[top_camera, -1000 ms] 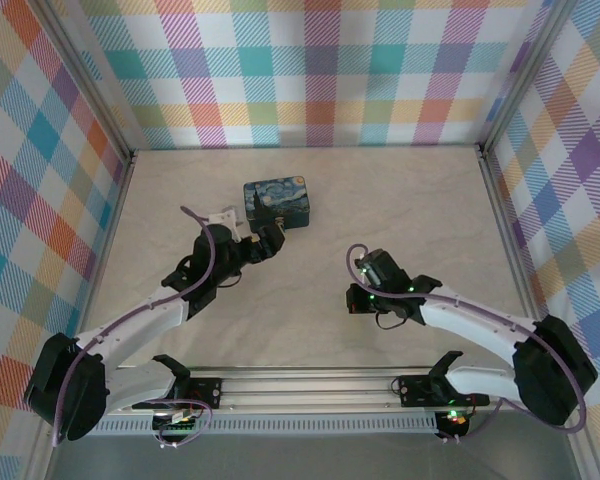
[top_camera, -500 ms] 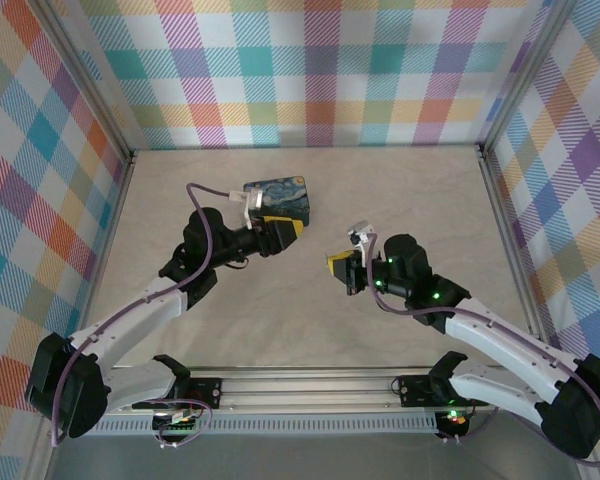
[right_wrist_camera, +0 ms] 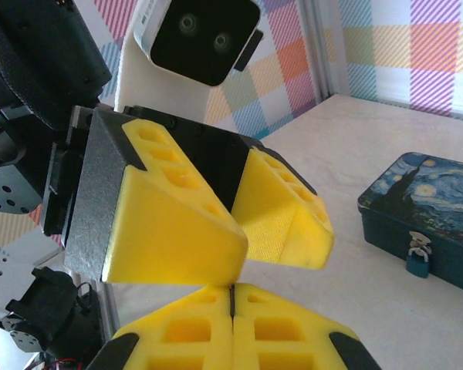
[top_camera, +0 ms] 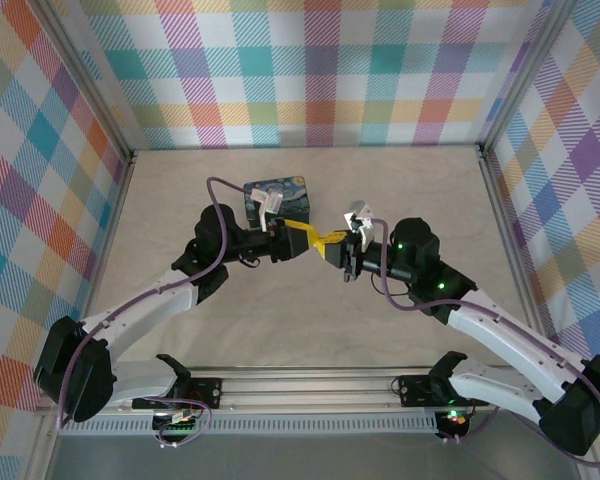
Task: Unlock a padlock with a key
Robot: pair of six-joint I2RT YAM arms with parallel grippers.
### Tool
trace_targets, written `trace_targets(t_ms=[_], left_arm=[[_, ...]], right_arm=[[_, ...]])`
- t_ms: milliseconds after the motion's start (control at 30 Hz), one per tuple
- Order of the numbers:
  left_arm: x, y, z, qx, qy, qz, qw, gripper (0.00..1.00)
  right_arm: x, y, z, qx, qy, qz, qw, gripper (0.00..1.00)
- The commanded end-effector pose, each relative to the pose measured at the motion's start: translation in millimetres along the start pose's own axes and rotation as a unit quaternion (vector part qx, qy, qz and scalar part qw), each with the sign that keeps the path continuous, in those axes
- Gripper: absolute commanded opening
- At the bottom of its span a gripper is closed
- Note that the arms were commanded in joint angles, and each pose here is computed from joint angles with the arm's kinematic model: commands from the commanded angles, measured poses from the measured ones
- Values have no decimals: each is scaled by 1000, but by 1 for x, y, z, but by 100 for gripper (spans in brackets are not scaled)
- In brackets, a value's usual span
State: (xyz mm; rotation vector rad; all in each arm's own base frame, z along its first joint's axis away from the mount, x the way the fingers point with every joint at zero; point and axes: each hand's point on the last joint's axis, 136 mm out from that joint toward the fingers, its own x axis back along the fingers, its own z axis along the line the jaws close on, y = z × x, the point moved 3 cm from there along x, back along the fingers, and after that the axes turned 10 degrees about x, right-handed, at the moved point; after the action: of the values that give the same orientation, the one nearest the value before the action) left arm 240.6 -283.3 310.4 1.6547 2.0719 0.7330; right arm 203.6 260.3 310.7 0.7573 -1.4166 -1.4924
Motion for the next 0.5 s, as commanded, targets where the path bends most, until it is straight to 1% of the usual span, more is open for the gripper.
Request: trace_targets(t_ms=[0,67,100,233,367,467], left_arm=[[-2,4,-15,-20,-26,-3,999,49],[0,6,-17,-23,-25,-11,999,48],[0,6,-18,-25,-25,-13,999,45],[1,6,-19,-27,-27,-11,999,32],[0,5,-18,-26,-26,-9,999,23],[0,5,-17,-26,-26,-8,999,12]], right_arm=[[-3,17,8,6,29,-24,999,0],[-3,14,7,2,25,-21,999,0],[-3,12,6,0,22,-20,1000,0],[-3,10,3,-9,14,-21,1000,0],[-3,10,2,-16,11,-23,1000,0],[-4,9,0,-21,6,-23,1000,0]])
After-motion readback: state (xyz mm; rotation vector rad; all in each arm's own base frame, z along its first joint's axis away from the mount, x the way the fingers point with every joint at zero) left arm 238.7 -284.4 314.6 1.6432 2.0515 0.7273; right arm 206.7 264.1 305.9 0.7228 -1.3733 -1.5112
